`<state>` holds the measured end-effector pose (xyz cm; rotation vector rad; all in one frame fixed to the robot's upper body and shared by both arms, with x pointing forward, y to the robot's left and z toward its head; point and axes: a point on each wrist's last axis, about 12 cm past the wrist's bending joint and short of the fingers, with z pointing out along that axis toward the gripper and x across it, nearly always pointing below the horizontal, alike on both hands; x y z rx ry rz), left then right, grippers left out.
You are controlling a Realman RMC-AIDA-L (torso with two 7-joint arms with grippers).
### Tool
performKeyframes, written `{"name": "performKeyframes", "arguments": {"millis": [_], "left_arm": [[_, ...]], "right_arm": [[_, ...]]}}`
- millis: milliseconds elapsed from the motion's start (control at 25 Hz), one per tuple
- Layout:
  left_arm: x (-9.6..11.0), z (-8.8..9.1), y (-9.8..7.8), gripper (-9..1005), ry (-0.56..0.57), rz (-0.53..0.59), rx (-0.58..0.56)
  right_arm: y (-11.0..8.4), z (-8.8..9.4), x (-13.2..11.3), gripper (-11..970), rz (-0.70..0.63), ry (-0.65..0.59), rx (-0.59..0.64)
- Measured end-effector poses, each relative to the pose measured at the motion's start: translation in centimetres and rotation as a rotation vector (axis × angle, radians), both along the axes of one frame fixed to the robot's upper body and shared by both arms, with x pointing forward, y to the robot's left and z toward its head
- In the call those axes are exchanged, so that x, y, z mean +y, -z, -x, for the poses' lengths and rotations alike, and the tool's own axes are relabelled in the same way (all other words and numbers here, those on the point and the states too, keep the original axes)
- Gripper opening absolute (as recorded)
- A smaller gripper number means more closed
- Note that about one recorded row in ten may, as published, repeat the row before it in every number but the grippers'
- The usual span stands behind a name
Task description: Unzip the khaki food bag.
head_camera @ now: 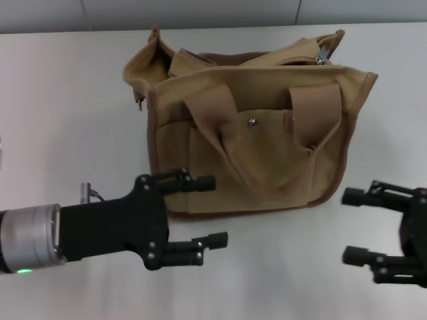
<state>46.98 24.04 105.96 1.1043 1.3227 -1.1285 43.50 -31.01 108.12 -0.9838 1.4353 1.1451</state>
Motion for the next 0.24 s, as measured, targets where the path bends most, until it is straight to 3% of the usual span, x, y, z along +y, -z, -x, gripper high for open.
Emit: {"name": "performKeyframes", "arguments": {"millis": [240], "left_arm": [[0.2,0.3,0.2,784,-0.041,0.013,-0.01]], "right_arm": [[0.9,-1.4,1.0,802,0.037,0.029,0.03]]}}
